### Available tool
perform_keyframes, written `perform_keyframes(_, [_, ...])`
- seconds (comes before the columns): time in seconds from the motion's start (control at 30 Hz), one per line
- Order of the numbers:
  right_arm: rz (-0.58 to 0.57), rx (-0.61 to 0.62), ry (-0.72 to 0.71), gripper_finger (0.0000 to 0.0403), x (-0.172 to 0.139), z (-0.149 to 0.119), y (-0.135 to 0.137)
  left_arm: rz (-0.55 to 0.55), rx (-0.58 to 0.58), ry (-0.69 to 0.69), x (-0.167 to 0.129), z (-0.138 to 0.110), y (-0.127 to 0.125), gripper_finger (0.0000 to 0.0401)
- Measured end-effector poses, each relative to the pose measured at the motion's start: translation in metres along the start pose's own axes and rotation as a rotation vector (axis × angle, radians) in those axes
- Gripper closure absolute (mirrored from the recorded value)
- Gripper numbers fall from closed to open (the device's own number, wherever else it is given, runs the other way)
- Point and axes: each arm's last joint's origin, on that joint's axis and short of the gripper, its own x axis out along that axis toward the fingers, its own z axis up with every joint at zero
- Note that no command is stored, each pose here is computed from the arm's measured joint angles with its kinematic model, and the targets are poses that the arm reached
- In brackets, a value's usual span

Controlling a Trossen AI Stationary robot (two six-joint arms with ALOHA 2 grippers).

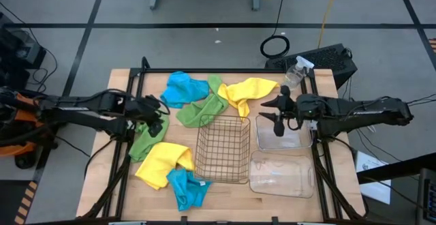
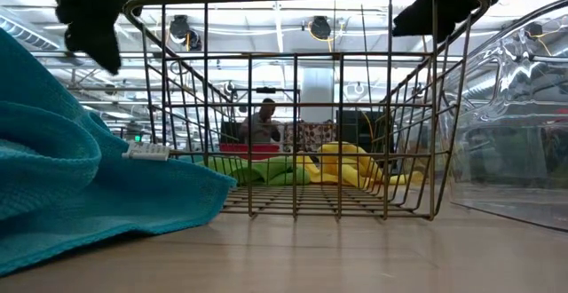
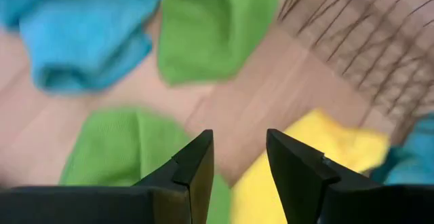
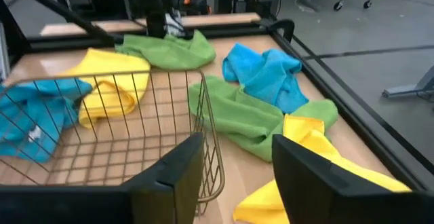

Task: Sort microfiber towel by color & place in baskets
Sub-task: Put the left green microfiber cloth into the top transparent bin

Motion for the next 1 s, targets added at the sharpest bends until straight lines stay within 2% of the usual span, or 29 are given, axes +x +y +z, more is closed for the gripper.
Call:
perform_keyframes(0.17, [-0.003,-0.009,0.035,0.0218,0.008,-0.003,0.002,0.056,-0.012,0.124,0.016,0.001,-0.005,0.0258])
perform_keyframes(0.27, [-0.004,-0.01,0.04,0.0216,0.011,-0.004,0.002,0.099,-0.004,0.192,0.029,0.003,-0.009,0.0242])
perform_keyframes(0.53, [-0.004,-0.035,0.048,0.0215,0.011,-0.004,0.002,0.28,0.051,0.273,0.064,0.009,-0.016,0.0123])
perform_keyframes(0.63, [-0.005,-0.043,0.065,0.0215,0.011,-0.006,0.002,0.32,0.065,0.315,0.079,0.008,-0.017,0.0094])
perform_keyframes(0.83, [-0.007,-0.052,0.092,0.0215,0.01,-0.009,0.002,0.315,0.047,0.378,0.111,-0.003,-0.013,0.0092])
perform_keyframes(1.0, [-0.01,-0.037,0.132,0.0215,0.01,-0.013,0.001,0.308,0.01,0.405,0.12,-0.011,-0.006,0.0103])
